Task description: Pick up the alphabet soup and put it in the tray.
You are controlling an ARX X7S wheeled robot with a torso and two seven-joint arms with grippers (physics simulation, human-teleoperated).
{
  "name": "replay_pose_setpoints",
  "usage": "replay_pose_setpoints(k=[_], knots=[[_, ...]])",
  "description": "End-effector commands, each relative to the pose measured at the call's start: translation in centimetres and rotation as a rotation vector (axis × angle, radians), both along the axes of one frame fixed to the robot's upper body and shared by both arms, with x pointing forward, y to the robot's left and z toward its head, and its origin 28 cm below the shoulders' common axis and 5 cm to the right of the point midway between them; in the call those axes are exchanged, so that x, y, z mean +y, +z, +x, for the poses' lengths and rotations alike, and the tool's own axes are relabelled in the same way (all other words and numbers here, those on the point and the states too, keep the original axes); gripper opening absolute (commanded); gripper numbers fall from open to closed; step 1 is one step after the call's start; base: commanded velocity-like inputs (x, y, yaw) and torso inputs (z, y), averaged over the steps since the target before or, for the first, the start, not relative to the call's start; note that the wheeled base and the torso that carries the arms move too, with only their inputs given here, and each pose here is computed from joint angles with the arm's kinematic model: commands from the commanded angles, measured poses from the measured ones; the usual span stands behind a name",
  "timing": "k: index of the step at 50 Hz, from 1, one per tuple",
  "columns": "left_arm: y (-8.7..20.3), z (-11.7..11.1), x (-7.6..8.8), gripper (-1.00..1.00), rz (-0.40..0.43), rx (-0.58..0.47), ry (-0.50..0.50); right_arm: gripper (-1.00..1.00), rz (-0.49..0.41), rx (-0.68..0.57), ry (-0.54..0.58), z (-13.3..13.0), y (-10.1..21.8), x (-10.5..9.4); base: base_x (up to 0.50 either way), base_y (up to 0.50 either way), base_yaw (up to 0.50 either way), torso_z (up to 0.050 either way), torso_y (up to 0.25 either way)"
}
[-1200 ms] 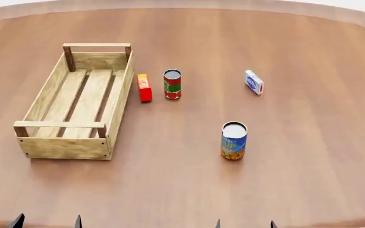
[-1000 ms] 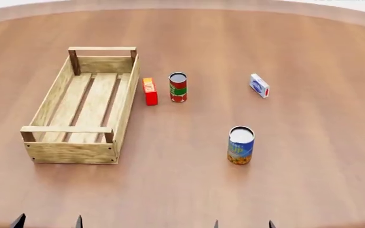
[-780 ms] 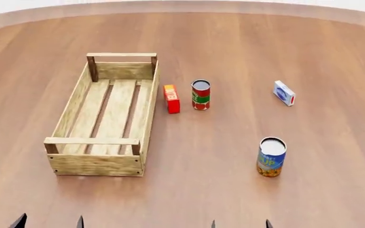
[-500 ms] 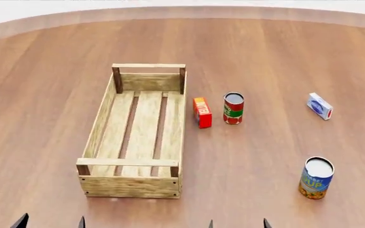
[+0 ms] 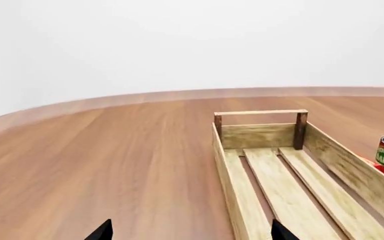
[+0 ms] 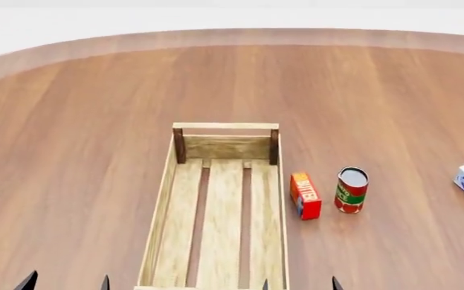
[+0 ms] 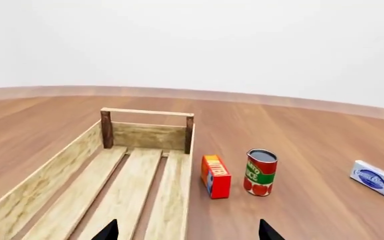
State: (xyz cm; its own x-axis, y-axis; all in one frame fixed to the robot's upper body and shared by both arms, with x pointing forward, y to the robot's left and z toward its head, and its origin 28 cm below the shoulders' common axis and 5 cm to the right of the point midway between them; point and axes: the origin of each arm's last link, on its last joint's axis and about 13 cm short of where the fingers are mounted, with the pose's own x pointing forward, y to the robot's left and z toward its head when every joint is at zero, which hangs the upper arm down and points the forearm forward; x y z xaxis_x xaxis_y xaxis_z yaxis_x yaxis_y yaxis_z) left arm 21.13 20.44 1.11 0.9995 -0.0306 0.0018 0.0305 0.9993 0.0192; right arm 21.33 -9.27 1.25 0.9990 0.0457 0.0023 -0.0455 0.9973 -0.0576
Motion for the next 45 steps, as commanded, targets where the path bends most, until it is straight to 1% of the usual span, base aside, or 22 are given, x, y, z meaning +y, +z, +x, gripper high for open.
replay_pose_setpoints(k=[1,24,31,32,33,43,45], knots=[[0.01,-0.06,-0.05,1.00,0.001,-0.001,-0.003,1.00,0.000,-0.002,0.003,-0.01,0.00,-0.03,0.50,0.08,0.00,0.000,0.000],[0.01,-0.11,-0.04,1.00,-0.002,0.001,-0.004,1.00,0.000,-0.003,0.001,-0.02,-0.01,0.00,0.50,0.05,0.00,0.000,0.001],[-0.02,-0.09,-0.04,1.00,-0.002,0.003,-0.004,1.00,0.003,-0.001,-0.003,0.02,-0.04,-0.03,0.50,-0.17,0.00,0.000,0.000],[-0.02,-0.11,-0.04,1.00,-0.003,0.003,-0.005,1.00,-0.010,-0.025,0.008,0.00,0.10,0.01,0.50,-0.21,0.00,0.000,0.000],[-0.03,-0.12,-0.04,1.00,-0.003,0.003,-0.005,1.00,-0.023,-0.018,0.004,-0.02,0.14,0.05,0.44,-0.06,0.00,0.000,0.000],[0.02,-0.14,-0.03,1.00,-0.007,0.003,-0.005,1.00,0.030,0.027,-0.004,0.01,-0.15,-0.07,0.00,0.00,0.00,0.000,0.000],[0.06,-0.13,-0.03,1.00,-0.010,0.002,-0.005,1.00,0.075,0.051,-0.024,-0.08,0.13,-0.23,0.00,0.00,0.00,0.000,0.000]])
